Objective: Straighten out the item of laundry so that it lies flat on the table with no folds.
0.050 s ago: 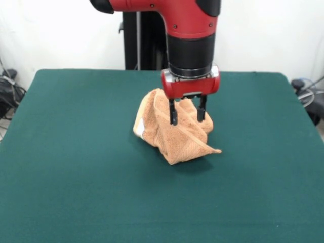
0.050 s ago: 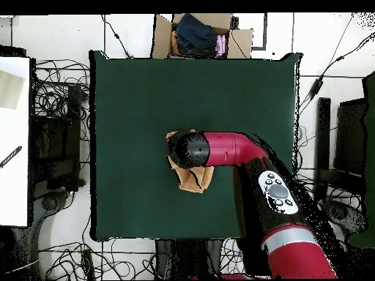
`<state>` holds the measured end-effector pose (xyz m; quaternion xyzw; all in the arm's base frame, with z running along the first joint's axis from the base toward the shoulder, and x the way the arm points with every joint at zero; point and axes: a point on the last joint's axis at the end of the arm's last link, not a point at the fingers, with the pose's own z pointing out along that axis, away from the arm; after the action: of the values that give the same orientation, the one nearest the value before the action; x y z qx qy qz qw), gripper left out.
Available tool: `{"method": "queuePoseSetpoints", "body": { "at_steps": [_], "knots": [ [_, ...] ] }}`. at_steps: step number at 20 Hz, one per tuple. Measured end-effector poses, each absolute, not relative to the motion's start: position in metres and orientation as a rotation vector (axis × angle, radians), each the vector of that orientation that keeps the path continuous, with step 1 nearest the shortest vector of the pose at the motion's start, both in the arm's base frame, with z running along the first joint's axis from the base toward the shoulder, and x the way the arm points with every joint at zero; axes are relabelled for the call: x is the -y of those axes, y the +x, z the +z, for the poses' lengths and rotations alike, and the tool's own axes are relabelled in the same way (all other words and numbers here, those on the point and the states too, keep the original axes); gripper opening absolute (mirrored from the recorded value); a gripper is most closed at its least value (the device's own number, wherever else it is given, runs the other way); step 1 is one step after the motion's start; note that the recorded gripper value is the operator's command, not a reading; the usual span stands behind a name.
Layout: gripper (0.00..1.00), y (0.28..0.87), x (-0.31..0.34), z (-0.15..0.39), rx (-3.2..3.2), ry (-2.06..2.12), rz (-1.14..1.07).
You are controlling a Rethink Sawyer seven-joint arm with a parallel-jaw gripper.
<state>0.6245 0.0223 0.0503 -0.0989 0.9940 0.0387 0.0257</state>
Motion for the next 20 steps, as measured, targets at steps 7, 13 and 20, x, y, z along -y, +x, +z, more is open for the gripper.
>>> {"method": "queuePoseSetpoints", "body": {
  "at_steps": [7,13,20],
  "knots": [
    [1.0,0.62,-0.025,0.039,-3.085,-0.308,0.136],
    [1.0,0.613,-0.028,0.022,-3.111,-0.305,0.165],
    [1.0,0.617,-0.026,0.01,-3.116,-0.29,0.176]
  ]
}}
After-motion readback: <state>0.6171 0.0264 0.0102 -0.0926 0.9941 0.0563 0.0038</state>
